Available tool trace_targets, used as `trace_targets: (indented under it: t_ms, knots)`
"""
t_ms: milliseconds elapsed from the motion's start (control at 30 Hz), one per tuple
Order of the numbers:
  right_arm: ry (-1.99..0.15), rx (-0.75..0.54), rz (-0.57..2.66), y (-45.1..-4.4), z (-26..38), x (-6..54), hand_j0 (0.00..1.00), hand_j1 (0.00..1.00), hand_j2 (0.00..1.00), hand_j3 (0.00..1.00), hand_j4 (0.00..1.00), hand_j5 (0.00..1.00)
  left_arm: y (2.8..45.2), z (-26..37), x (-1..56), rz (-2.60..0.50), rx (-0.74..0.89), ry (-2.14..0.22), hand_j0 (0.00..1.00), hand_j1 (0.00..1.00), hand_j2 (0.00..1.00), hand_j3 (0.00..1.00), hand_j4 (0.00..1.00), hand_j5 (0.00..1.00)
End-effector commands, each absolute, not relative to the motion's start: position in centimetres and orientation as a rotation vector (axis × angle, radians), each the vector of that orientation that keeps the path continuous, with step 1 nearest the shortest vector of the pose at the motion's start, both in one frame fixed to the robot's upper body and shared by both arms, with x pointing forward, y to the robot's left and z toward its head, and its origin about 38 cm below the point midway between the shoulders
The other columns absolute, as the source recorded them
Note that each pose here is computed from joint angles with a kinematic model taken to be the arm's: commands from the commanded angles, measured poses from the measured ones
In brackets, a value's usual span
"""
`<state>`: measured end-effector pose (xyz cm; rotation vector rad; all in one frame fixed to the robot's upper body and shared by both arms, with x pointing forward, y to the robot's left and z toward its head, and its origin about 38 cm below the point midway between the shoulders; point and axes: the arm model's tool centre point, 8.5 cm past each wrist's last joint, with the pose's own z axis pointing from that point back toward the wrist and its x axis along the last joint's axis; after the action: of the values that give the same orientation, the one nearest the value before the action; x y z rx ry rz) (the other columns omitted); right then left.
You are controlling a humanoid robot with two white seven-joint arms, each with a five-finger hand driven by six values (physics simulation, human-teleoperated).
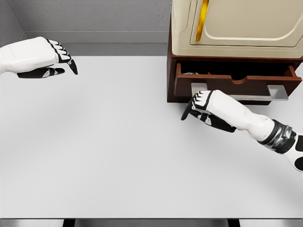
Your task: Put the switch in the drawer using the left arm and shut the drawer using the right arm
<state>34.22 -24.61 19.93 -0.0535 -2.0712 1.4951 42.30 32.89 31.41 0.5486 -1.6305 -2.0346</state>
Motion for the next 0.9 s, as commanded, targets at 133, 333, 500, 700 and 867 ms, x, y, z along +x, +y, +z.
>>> trace_targets:
  t_ms: [133, 333, 500, 700, 867]
  knots:
    - [-2.043, -0.064, 1.511, -25.4, 19.7, 34.1, 0.43, 0.43, 0.43, 0.43, 0.43, 0.43, 33.2, 31.4, 42.4, -2.022, 0.549, -1.628, 0.53, 0.53, 0.53, 0.53, 0.53, 0.53]
    - [-2.0, -0.094, 1.525, -26.2, 18.9, 34.4, 0.44, 0.44, 0.44, 0.44, 0.44, 0.44, 33.2, 31.5, 42.4, -2.022, 0.551, -1.629, 0.53, 0.53, 0.53, 0.53, 0.53, 0.53]
    - [-1.961, -0.137, 1.51, -27.4, 18.1, 35.6, 0.44, 0.44, 0.44, 0.44, 0.44, 0.44, 33.2, 31.4, 42.4, -2.022, 0.549, -1.628, 0.53, 0.53, 0.53, 0.53, 0.53, 0.53]
    - [-1.925, -0.18, 1.486, -28.7, 17.5, 36.9, 0.44, 0.44, 0.44, 0.44, 0.44, 0.44, 33.2, 31.6, 42.4, -2.019, 0.556, -1.632, 0.53, 0.53, 0.53, 0.53, 0.53, 0.53]
    - [-1.949, -0.211, 1.477, -28.9, 18.7, 38.0, 0.43, 0.43, 0.43, 0.43, 0.43, 0.43, 33.5, 31.6, 42.5, -2.012, 0.561, -1.628, 0.53, 0.53, 0.53, 0.53, 0.53, 0.53]
